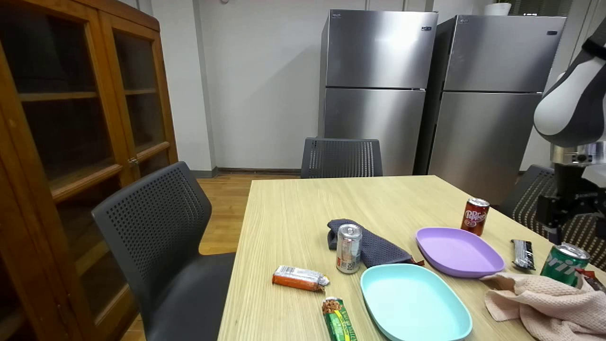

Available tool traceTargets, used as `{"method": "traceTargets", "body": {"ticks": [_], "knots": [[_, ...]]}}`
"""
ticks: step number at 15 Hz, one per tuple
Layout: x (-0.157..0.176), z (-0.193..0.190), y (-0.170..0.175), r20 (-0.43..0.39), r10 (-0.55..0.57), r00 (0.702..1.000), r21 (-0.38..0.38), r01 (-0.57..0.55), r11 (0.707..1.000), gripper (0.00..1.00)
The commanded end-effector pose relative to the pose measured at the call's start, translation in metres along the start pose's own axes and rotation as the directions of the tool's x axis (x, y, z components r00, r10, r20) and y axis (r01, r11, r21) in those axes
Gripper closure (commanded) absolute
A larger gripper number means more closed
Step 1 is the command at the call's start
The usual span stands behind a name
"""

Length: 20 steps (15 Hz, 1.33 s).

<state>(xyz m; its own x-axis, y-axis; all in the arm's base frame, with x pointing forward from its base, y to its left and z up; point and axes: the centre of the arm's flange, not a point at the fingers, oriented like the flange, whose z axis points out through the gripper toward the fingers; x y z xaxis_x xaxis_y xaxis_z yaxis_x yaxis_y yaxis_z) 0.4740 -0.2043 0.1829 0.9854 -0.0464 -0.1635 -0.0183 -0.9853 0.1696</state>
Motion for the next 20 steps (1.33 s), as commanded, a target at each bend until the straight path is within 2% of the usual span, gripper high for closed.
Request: {"method": "traceTargets", "body": {"ticks": [1,14,20], "knots": [[0.005,0.007,0.001,-0.003,-0.031,1.000,0.012,0.031,0.999,0.00],[0.009,0.034,0.005,-0.030,-0.124,0.992,0.031,0.125,0.992,0.00],[0.004,0.038,0.002,-0.009,-0.108,0.994,0.019,0.109,0.994,0.00]]}}
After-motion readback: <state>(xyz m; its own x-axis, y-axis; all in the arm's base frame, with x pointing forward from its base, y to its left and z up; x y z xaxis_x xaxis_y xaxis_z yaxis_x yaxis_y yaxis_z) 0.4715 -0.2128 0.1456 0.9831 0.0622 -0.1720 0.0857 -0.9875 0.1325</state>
